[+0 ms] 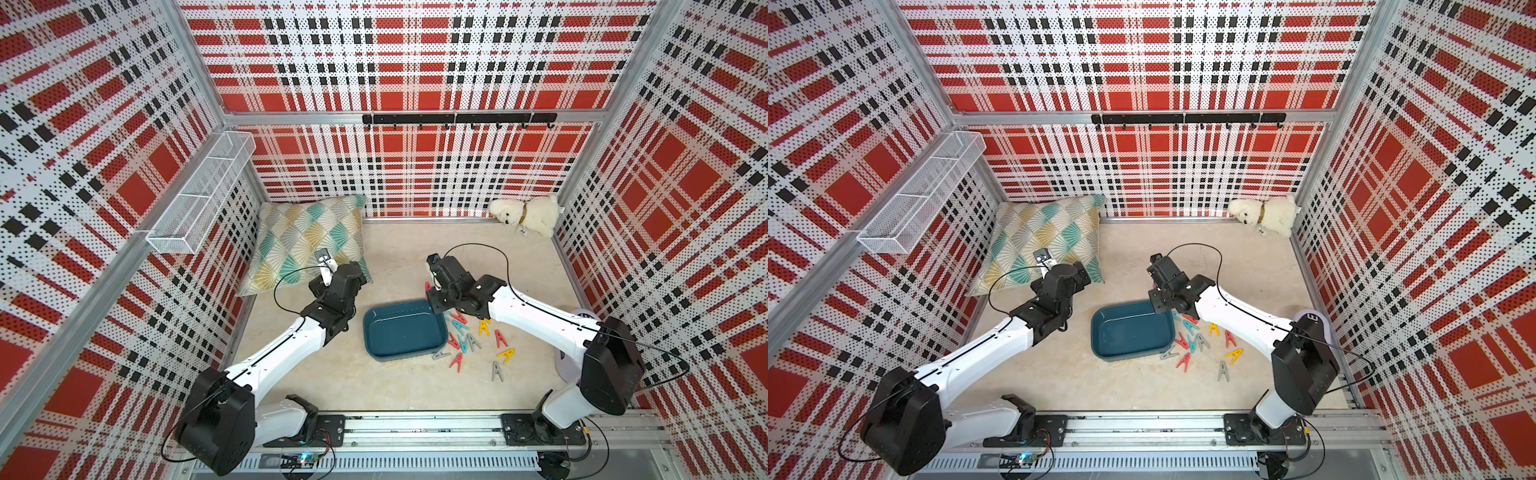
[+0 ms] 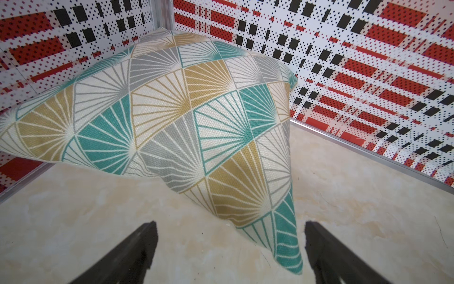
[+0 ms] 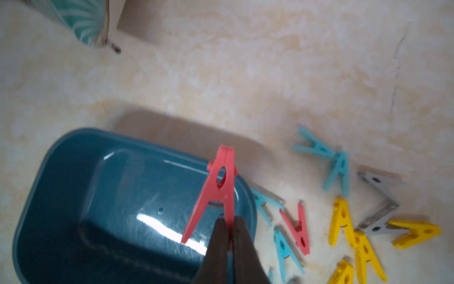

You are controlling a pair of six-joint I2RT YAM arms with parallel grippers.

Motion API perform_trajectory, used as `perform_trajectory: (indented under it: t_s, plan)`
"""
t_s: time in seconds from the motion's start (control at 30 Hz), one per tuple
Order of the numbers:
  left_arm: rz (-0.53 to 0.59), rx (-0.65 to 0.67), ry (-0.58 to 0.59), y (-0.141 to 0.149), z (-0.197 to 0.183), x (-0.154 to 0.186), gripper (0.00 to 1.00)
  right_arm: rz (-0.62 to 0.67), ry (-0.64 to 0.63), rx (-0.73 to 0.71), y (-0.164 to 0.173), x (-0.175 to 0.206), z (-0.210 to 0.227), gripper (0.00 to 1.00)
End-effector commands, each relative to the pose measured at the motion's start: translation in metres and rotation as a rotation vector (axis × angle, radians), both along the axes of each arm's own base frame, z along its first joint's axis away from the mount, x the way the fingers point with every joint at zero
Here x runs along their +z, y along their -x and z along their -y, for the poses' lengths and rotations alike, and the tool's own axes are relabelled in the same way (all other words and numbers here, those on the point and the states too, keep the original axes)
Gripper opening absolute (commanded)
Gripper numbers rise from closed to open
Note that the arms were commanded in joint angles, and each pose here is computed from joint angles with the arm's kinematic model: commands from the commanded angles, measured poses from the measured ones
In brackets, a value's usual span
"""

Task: Put the clothespins into the storage box
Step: Pick up the clothespin from the center of the board, then place the clothespin in the storage box.

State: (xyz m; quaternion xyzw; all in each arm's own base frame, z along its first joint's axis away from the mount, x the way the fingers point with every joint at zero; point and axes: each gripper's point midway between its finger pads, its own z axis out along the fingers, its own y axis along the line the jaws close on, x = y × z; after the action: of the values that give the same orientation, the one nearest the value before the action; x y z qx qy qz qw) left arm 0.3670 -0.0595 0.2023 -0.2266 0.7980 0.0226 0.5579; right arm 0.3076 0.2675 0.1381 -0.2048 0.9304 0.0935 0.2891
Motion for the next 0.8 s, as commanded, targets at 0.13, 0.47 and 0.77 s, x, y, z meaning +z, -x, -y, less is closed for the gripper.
perform_trajectory:
  t_s: [0.13, 0.47, 0.77]
  plan:
    - [0.031, 0.025, 0.03, 0.002, -0.008, 0.009, 0.99, -0.063, 0.026, 0.09, 0.026, -0.028, -0.029, 0.04]
    - [0.038, 0.026, 0.031, 0.002, -0.008, 0.016, 0.99, -0.143, 0.178, 0.038, 0.024, -0.083, -0.025, 0.04]
    - [0.029, 0.011, 0.015, 0.001, 0.0, 0.017, 0.99, -0.114, 0.257, -0.067, 0.006, -0.103, -0.014, 0.07]
